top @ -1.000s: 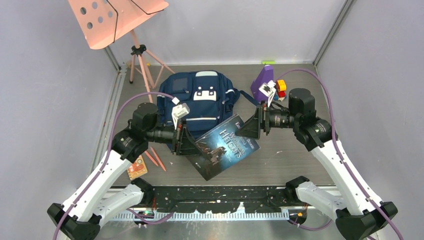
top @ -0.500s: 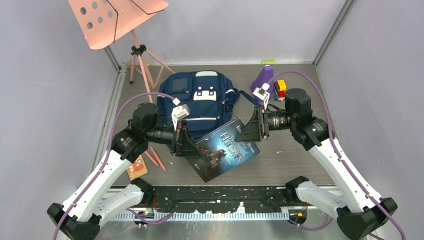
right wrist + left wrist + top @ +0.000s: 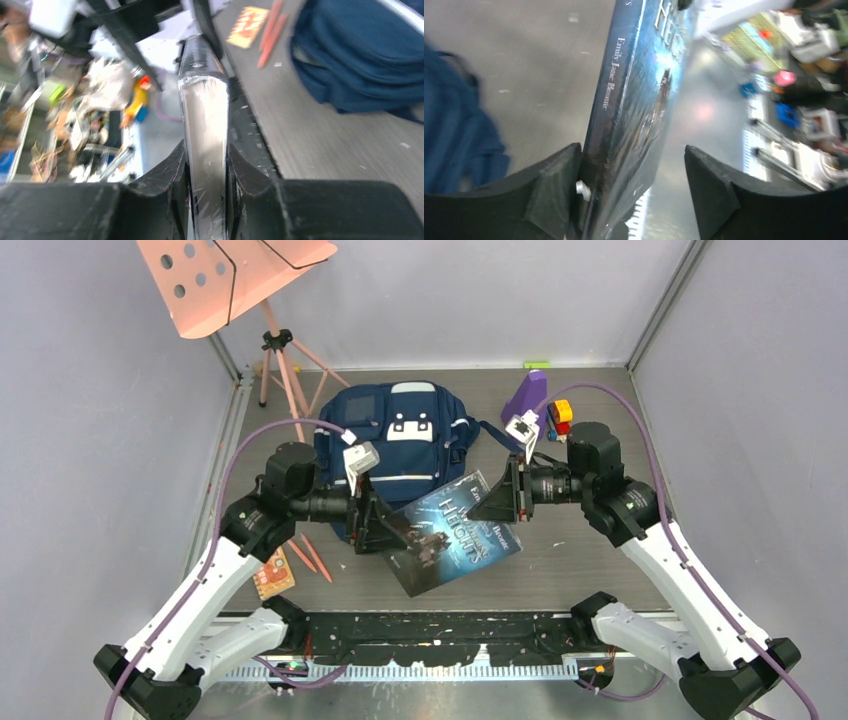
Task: Pack the student bag
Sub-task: Pick up the book from the center of the board.
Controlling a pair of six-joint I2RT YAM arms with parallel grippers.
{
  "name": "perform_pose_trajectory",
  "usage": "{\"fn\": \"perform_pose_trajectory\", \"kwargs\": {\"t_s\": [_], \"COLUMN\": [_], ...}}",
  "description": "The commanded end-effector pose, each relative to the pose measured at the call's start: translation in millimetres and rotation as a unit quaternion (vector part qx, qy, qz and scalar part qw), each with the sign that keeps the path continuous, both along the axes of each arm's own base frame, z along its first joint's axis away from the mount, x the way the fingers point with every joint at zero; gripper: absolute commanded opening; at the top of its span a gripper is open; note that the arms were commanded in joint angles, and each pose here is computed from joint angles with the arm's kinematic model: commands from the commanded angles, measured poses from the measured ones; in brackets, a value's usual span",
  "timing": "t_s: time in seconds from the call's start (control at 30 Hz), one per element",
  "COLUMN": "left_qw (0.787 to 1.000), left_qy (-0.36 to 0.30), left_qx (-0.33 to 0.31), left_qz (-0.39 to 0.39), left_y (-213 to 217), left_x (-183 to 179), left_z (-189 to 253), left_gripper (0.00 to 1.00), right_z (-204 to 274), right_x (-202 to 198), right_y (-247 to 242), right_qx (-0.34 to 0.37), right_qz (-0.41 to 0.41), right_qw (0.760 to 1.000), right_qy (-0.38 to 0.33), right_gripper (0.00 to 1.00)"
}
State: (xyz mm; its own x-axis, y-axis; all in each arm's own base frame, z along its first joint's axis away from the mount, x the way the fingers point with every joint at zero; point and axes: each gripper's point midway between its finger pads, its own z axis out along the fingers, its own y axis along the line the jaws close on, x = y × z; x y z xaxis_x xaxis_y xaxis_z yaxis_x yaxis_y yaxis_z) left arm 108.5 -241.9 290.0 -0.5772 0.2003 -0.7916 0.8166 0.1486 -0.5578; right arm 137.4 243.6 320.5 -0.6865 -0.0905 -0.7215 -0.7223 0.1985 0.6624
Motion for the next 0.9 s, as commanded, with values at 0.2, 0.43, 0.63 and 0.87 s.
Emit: {"fn": "perform_pose_trajectory", "kwargs": {"t_s": [0.2, 0.43, 0.63, 0.87], "left_qw": [0.941, 0.887, 0.860, 0.848], "left_qy": [-0.145, -0.181, -0.151, -0.144], "left_qx": [0.211, 0.370, 0.442, 0.464], "left_qz": [0.222, 0.211, 0.205, 0.214], "left_y": [42, 47, 57, 65], "left_x": [105, 125, 130, 131], "left_z": [-61, -117, -153, -167], "left_gripper": [0.86, 0.65, 0.52, 0.46], "right_z": [-38, -61, -66, -67], "right_x": [130, 141, 139, 139], "right_y": [-111, -157, -158, -150], "right_qx": [-0.165, -0.206, -0.203, -0.192], "right_qz": [-0.447, -0.535, -0.532, -0.512], "right_qw": [0.879, 0.819, 0.822, 0.836], "right_qy": [-0.030, -0.022, -0.031, -0.031], "right_gripper": [0.00, 0.01, 0.01, 0.00]}}
